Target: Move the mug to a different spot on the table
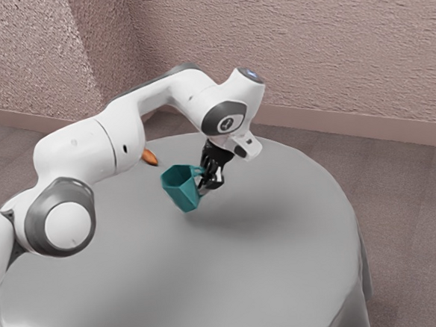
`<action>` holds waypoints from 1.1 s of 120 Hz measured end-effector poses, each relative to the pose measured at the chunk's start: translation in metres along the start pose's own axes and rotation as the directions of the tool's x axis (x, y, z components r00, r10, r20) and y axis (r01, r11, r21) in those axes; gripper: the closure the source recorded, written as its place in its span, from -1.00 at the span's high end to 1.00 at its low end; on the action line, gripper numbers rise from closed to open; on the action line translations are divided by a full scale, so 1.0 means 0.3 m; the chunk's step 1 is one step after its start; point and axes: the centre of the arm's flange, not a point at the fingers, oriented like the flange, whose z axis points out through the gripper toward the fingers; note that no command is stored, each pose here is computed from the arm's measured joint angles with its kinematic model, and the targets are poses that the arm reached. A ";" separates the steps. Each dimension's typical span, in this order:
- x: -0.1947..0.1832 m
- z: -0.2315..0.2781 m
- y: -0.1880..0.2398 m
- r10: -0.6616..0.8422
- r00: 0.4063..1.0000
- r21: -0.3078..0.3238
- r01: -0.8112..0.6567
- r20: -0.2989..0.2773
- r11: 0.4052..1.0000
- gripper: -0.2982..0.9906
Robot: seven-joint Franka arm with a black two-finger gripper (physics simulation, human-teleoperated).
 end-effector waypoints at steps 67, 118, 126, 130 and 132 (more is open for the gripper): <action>-0.098 0.153 -0.128 -0.384 0.923 -0.166 0.382 0.025 0.909 -0.51; -0.075 0.206 -0.121 -0.581 0.811 -0.271 0.575 0.067 0.772 -0.44; -0.078 0.207 -0.124 -0.604 0.794 -0.276 0.598 0.073 0.752 -0.37; -0.079 0.208 -0.126 -0.615 0.785 -0.277 0.609 0.076 0.743 -0.31; -0.080 0.208 -0.127 -0.620 0.781 -0.277 0.614 0.077 0.739 -0.28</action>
